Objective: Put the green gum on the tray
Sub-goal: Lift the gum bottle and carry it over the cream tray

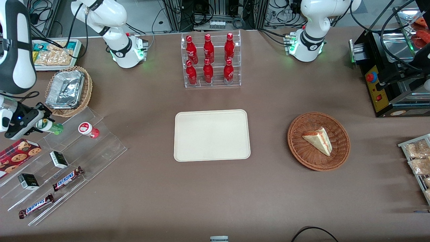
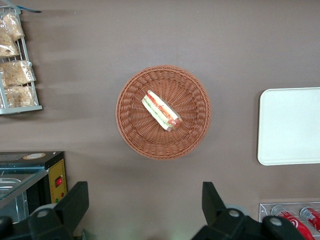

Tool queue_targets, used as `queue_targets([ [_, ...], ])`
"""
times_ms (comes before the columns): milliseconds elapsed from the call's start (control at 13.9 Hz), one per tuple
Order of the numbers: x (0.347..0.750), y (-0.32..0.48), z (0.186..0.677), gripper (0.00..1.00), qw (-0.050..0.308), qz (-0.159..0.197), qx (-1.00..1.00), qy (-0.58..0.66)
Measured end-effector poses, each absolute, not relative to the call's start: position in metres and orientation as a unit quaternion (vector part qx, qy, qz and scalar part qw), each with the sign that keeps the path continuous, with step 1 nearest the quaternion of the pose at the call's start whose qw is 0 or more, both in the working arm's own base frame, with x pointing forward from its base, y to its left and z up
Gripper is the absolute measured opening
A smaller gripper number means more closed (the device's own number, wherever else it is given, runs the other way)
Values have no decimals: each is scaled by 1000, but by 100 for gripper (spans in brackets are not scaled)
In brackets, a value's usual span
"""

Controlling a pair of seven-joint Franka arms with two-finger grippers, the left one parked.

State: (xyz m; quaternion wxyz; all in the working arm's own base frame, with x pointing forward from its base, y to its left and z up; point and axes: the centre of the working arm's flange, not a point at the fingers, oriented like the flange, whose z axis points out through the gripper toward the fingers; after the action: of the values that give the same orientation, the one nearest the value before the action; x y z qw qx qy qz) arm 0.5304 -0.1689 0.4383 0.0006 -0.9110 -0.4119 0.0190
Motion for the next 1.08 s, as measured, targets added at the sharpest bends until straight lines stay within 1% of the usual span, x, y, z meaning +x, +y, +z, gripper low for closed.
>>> queue_targets([
  [144, 537, -148, 445, 59, 1, 21, -915, -402],
  [503, 551, -71, 441, 59, 2, 29, -934, -356],
  [791, 555, 21, 435, 59, -2, 40, -951, -308],
  [1078, 548, 122, 424, 59, -10, 47, -966, -253],
])
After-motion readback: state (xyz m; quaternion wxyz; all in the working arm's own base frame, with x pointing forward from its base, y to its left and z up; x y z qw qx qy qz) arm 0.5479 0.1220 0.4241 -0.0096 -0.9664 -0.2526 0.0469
